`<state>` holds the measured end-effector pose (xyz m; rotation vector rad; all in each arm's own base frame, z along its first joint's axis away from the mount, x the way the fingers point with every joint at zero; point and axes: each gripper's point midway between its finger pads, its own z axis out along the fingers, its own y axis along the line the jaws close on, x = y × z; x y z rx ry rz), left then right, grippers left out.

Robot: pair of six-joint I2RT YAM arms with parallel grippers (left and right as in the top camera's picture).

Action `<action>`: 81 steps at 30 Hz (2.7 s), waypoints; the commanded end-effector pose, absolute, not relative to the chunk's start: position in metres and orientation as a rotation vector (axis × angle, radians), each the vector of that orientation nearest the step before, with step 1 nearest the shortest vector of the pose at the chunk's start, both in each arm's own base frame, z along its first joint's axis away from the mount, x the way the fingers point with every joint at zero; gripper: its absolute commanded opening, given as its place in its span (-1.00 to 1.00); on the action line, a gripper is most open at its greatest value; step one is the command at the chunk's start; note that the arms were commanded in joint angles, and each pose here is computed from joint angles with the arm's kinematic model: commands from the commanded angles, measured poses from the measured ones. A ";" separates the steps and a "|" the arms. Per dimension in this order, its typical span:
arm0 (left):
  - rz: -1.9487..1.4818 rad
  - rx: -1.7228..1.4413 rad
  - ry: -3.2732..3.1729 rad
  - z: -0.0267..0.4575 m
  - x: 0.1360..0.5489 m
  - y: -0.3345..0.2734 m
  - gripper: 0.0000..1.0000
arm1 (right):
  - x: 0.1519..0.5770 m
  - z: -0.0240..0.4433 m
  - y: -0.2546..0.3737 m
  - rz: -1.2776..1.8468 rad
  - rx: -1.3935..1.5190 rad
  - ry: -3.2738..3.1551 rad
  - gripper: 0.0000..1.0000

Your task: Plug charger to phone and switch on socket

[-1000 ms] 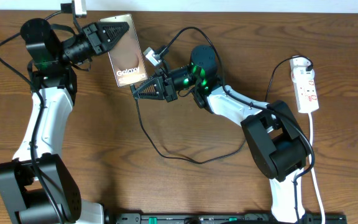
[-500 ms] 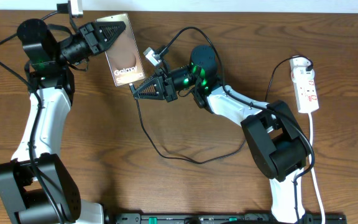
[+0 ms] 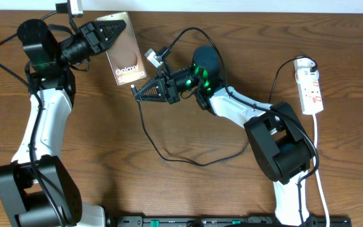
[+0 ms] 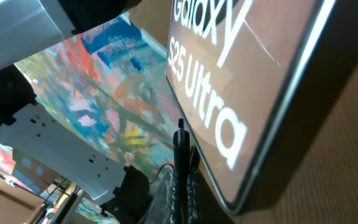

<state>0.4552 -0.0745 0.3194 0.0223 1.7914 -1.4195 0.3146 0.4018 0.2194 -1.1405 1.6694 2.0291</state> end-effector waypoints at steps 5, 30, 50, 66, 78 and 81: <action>-1.406 0.041 1.778 0.324 0.455 -0.073 -0.85 | 0.311 0.222 0.403 2.036 -1.163 1.658 -0.98; -1.447 0.091 1.788 0.324 0.447 -0.078 -0.85 | 0.322 0.222 0.395 2.018 -1.131 1.665 -0.98; -1.465 0.085 1.794 0.324 0.446 -0.081 -0.85 | 0.325 0.223 0.396 2.010 -1.111 1.667 -0.98; -1.486 0.094 1.801 0.324 0.443 -0.084 -0.85 | 0.326 0.223 0.397 2.005 -1.098 1.668 -0.98; -1.494 0.107 1.803 0.324 0.442 -0.089 -0.85 | 0.327 0.223 0.397 2.004 -1.095 1.668 -0.98; -1.486 0.129 1.798 0.324 0.442 -0.094 -0.85 | 0.327 0.223 0.397 2.004 -1.095 1.669 -0.98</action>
